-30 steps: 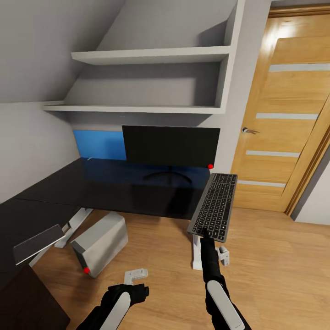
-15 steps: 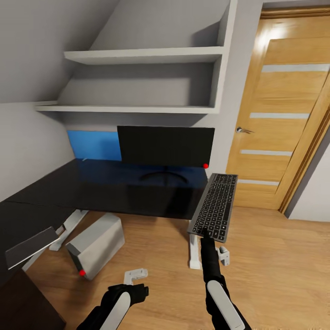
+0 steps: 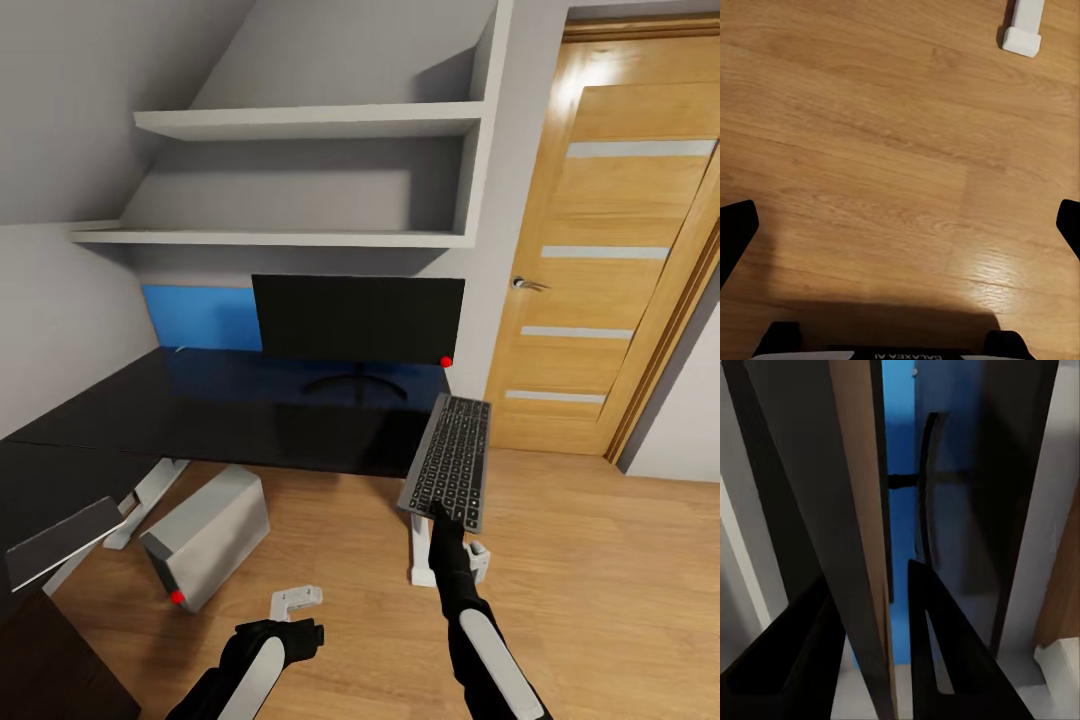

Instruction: In the bedroom, organize the workspace by keeping the computer under the desk, ensuring the monitor is on the desk, placing the keyboard on the desk next to the monitor, placing the mouse on the desk next to the keyboard, moving the folder from the swivel chair onto the desk next to the mouse, stacking the notebook on top of the folder with the pen on top of the notebook, and positioning the swivel chair next to the desk.

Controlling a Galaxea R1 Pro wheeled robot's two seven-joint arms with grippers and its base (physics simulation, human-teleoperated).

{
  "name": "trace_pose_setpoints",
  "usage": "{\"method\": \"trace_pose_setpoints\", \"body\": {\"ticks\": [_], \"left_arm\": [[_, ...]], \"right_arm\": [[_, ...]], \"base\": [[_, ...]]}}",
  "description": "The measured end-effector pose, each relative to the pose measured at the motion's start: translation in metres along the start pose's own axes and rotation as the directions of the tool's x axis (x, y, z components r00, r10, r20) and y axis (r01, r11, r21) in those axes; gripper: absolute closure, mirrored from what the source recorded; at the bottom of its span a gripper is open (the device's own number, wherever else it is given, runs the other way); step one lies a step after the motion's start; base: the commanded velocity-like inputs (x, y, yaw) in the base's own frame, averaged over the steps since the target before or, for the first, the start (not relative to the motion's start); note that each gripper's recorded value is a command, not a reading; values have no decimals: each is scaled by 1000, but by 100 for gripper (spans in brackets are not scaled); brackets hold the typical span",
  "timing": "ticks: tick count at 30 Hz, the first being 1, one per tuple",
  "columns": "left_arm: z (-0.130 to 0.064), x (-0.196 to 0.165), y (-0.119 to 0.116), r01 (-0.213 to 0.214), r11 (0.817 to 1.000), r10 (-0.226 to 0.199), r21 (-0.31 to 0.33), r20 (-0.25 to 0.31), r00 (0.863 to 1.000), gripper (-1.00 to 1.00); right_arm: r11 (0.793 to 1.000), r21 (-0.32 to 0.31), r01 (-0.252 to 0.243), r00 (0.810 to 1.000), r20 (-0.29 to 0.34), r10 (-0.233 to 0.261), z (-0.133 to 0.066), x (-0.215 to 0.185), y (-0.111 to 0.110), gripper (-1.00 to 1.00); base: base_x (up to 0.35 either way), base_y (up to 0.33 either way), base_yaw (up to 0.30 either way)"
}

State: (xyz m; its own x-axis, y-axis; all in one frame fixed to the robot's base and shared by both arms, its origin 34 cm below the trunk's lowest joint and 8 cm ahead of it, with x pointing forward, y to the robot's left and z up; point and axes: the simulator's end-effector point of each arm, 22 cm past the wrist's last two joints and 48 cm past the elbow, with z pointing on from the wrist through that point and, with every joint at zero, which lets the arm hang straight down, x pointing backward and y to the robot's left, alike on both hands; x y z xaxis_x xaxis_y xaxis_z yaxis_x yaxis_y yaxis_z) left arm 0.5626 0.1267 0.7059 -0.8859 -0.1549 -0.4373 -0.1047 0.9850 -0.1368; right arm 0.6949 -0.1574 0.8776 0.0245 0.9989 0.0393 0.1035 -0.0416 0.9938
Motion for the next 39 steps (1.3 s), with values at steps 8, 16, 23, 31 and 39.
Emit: {"method": "trace_pose_setpoints", "body": {"ticks": [8, 16, 23, 31, 39], "left_arm": [[0, 0, 0, 0, 1000, 0, 0, 0, 1000, -100], [0, 0, 0, 0, 1000, 0, 0, 0, 1000, -100], [0, 0, 0, 0, 1000, 0, 0, 0, 1000, -100], [0, -1, 0, 3, 1000, -3, 1, 3, 1000, -100], [0, -1, -1, 7, 1000, -7, 7, 2, 1000, -100]], "right_arm": [[1000, -1, -4, 1000, -3, 4, 0, 0, 0, 100], [1000, -3, -2, 1000, 1, 2, 0, -1, 1, 100], [1000, -2, -2, 1000, -2, 2, 0, 0, 1, 100], [1000, 0, 0, 1000, 3, 0, 0, -2, 0, 100], [997, 76, 3, 999, 44, -6, -1, -11, -18, 100]], "base": [[0, 0, 0], [0, 0, 0], [0, 0, 0], [88, 0, 0], [52, 0, 0]]}}
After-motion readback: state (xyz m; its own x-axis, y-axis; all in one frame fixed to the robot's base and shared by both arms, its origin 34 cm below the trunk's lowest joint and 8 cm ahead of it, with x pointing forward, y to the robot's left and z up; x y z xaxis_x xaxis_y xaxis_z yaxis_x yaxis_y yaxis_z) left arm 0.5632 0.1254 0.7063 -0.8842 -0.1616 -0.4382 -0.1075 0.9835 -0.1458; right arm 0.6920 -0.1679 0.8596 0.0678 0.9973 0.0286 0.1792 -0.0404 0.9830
